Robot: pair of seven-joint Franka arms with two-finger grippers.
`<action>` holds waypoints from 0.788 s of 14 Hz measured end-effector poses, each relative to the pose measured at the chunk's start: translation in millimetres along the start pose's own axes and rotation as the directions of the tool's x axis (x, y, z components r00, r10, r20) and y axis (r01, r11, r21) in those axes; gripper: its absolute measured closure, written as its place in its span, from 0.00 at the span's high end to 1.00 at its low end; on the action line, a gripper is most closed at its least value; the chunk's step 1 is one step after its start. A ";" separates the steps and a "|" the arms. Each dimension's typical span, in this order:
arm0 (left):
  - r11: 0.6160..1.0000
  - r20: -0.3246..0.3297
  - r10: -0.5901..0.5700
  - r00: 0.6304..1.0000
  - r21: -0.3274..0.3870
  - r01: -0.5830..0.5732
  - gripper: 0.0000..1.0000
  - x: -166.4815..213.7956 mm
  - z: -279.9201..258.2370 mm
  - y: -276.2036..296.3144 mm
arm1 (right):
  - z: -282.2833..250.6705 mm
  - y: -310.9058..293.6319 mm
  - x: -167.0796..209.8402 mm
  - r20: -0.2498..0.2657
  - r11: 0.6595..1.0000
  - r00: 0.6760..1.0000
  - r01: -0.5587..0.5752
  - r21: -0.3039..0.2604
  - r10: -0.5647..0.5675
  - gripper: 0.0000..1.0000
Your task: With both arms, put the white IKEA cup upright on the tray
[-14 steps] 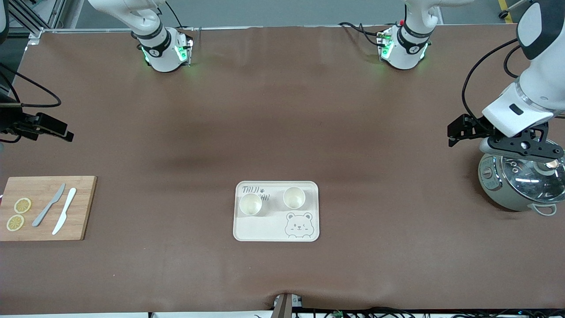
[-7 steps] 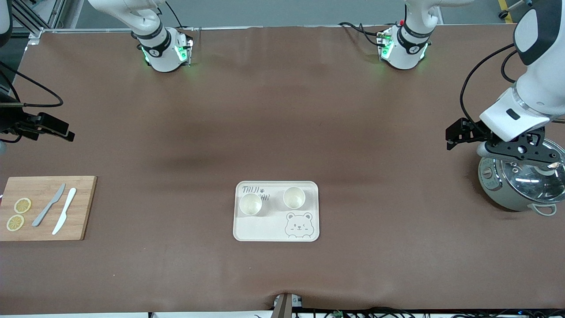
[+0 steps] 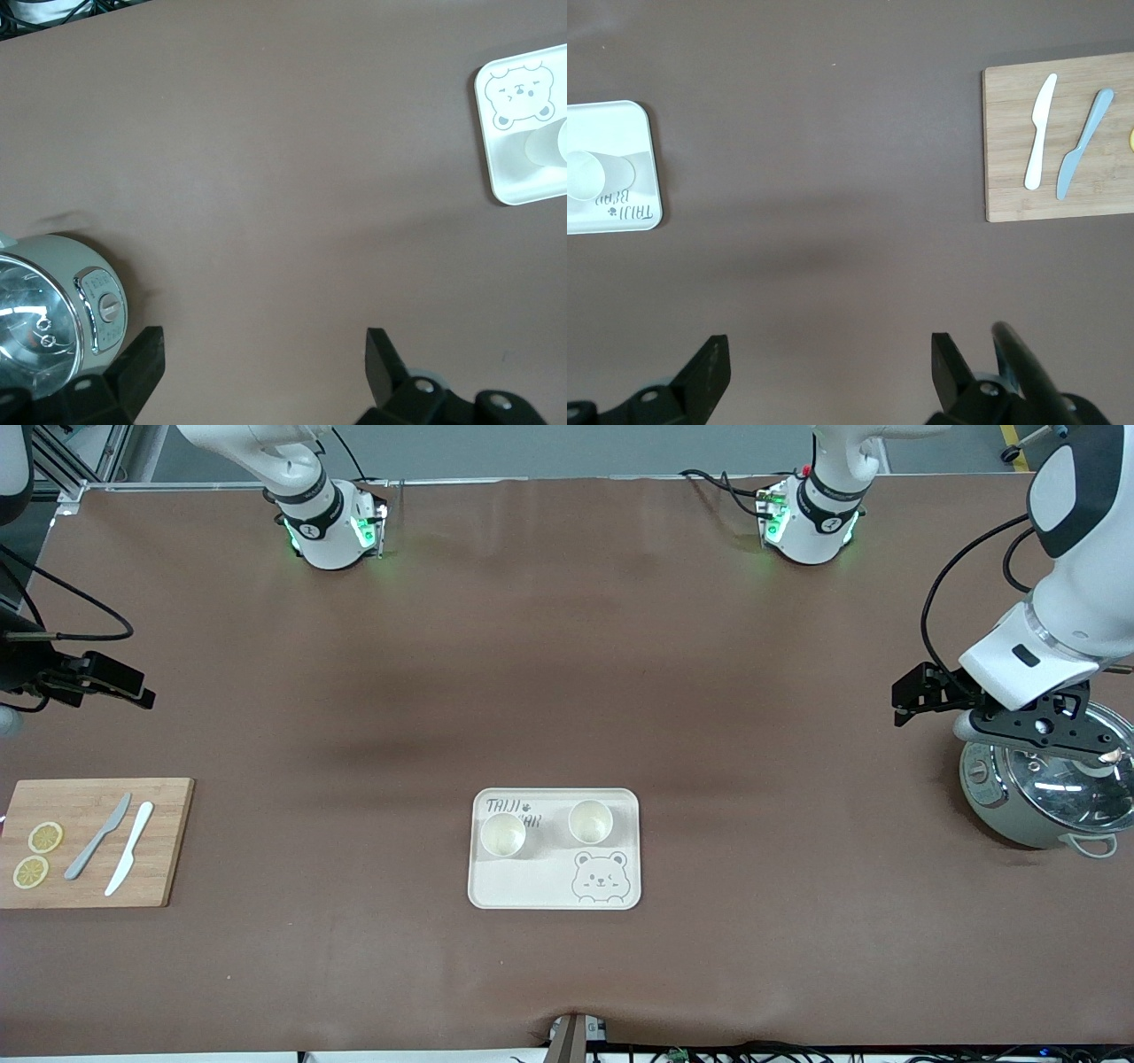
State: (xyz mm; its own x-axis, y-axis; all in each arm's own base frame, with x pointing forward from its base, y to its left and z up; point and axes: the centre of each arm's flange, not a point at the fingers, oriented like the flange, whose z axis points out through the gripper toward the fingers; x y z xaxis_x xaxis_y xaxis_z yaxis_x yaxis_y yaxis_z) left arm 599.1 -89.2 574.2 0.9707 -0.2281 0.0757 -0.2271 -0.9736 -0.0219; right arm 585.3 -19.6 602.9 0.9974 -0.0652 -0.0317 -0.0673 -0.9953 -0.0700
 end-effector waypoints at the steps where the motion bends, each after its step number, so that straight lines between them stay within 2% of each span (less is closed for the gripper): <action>1: 1.000 -0.002 0.000 1.000 0.000 0.000 1.00 0.4 0.1 0.1 | 0.0 -0.1 0.0 0.000 1.000 1.000 0.000 0.000 0.000 1.00; 5: 1.000 -0.003 0.000 1.000 0.000 0.000 1.00 0.9 0.7 0.2 | 0.2 -1.6 -0.1 0.000 1.000 1.000 0.004 -0.004 -0.004 1.00; 8: 1.000 -0.006 -0.019 1.000 0.000 0.019 1.00 1.2 0.3 0.9 | 0.2 -5.1 -0.4 0.000 0.998 1.000 0.022 -0.058 -0.022 1.00; 11: 0.999 -0.006 -0.050 0.999 -0.002 0.050 1.00 1.8 0.2 7.8 | -6.0 -12.2 -0.4 -0.015 0.997 0.999 0.036 -0.070 -0.037 1.00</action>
State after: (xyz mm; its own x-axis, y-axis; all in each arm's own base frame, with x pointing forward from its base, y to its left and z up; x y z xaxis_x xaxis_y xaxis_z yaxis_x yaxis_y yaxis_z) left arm 599.1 -97.2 574.0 0.9803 -0.1792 0.0832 -0.1785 -0.9838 -0.0159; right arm 585.9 -7.9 609.7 0.9995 -0.0294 -0.0137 -0.0295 -0.9996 -0.0016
